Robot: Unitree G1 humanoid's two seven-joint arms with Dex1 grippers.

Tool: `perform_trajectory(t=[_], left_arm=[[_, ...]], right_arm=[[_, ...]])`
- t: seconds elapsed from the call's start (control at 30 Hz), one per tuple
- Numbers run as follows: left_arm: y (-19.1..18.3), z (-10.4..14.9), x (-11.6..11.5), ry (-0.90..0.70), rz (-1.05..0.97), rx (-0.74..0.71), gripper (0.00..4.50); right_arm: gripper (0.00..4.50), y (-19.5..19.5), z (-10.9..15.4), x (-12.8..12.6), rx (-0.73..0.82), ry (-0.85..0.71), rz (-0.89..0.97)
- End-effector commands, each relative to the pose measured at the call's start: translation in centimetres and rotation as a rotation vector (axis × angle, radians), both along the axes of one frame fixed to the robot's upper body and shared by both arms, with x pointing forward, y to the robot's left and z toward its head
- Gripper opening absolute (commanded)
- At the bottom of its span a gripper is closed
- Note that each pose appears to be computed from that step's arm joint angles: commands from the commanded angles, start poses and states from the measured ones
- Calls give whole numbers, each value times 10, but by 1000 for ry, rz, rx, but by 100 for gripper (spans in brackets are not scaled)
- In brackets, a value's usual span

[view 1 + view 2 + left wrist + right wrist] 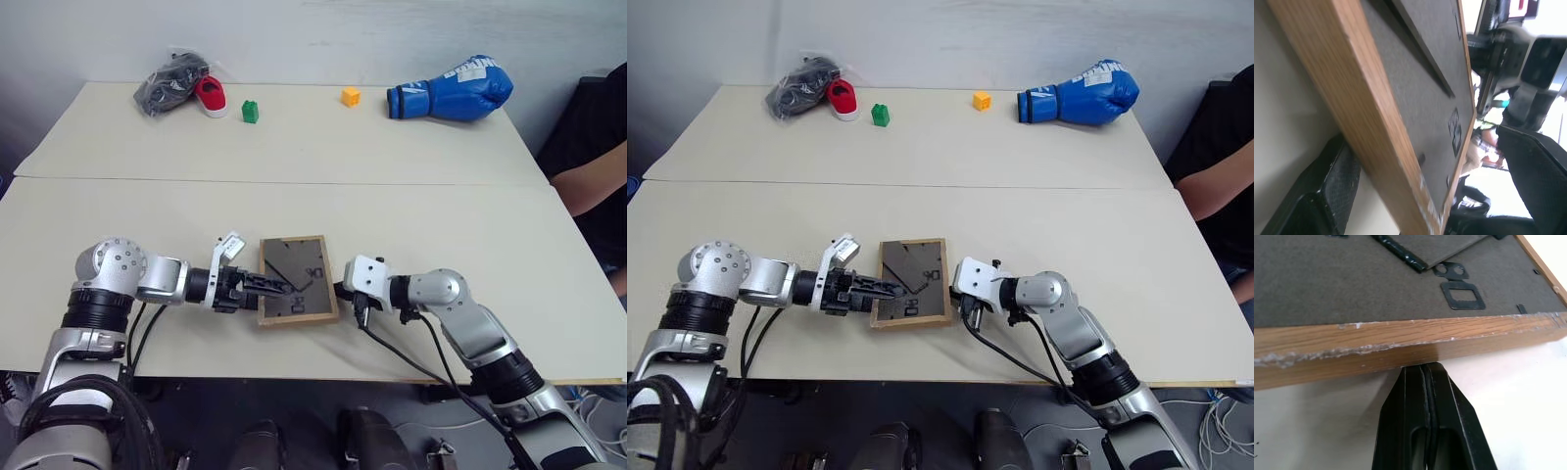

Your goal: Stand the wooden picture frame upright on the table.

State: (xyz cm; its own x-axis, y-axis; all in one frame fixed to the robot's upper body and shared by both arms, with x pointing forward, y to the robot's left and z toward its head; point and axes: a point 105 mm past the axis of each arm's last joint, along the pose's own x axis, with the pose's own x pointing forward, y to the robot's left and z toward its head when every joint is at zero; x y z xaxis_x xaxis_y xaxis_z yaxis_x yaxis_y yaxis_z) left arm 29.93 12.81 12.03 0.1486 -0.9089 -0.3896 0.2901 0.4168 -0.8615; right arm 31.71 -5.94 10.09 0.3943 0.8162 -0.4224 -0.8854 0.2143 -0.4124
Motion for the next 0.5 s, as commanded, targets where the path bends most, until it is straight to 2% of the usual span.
perform_trajectory(t=[0.03,0.07,0.17,0.37,0.5], left_arm=[[-2,2,0,1,19,-34,446],[-3,2,-1,1,20,-36,446],[-6,1,-3,4,20,-48,389],[-11,-6,-10,16,27,-53,210],[-10,-8,-13,-2,52,-55,125]], right_arm=[[0,7,5,-7,8,-24,36],[0,6,5,-7,5,-25,36],[0,5,4,-7,-4,-26,39],[0,1,3,-7,-14,-30,35],[0,-10,2,-9,-16,-18,9]])
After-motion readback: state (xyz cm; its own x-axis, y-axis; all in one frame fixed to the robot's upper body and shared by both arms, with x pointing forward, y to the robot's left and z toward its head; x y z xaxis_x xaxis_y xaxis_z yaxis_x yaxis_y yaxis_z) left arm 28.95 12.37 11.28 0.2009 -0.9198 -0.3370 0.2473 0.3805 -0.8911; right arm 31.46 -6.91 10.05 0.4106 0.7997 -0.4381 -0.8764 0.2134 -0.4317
